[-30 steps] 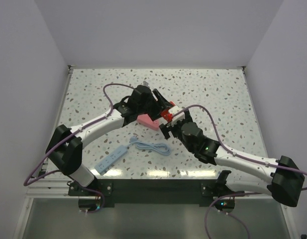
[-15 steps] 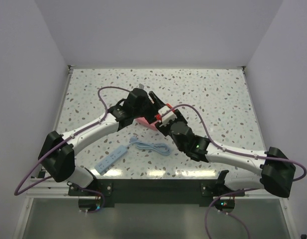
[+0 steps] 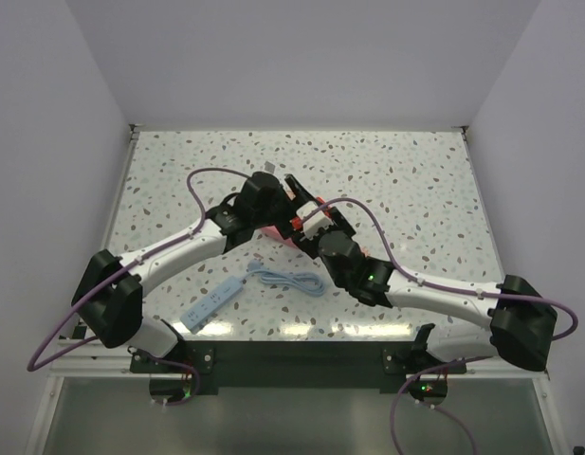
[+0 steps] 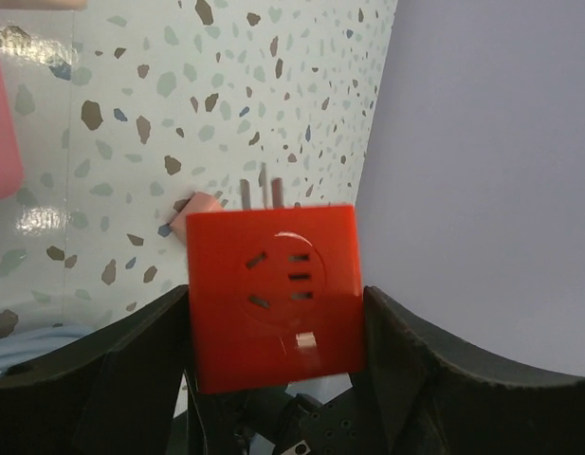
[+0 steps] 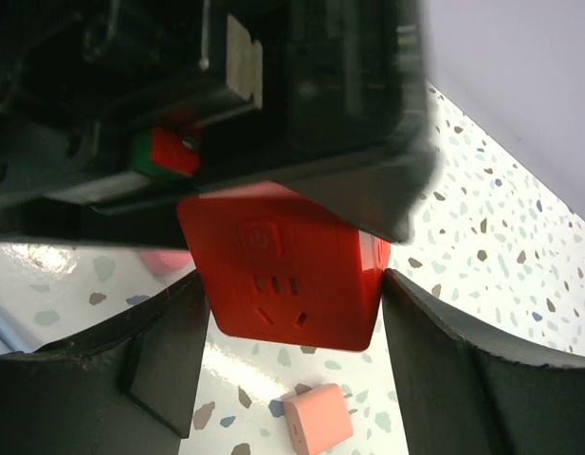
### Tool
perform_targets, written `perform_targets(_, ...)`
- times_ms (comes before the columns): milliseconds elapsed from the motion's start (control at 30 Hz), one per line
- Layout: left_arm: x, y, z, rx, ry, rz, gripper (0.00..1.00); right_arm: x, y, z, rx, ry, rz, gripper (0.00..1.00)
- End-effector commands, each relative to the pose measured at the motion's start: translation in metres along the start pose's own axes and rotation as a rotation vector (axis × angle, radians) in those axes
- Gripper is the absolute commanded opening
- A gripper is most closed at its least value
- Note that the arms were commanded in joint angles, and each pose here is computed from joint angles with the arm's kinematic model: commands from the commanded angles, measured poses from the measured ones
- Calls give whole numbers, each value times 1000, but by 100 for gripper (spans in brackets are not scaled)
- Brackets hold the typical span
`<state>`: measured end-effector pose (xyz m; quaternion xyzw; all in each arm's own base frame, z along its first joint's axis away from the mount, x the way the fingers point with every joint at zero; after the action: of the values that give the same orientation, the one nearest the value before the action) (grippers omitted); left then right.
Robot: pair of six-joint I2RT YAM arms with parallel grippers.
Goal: Insert the plug
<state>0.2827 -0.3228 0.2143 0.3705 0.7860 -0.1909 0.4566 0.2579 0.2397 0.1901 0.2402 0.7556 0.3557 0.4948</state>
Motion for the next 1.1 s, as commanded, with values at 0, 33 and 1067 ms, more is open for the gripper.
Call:
perform_targets(0, -36, -22, -18, 126, -163, 40, 80, -10, 17, 0, -55, -32, 64, 0)
perform_targets(33, -36, -19, -17, 115, -161, 41, 82, -12, 19, -2, -62, -33, 72, 0)
perform_targets(1067, 19, 75, -36, -172, -228, 387, 95, -12, 10, 15, -162, 280, 313, 0)
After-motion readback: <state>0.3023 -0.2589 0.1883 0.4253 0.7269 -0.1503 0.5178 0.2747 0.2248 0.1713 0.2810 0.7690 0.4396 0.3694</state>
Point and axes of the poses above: each gripper's point midway between its finger pads, its own z axis out along the fingers, its own x axis along the line the jaws close on, y = z × x, the point moved 3 cm from there along -z, back along the fingers, and after that the axes turned 10 degrees about -z, right-handed, at the moved point
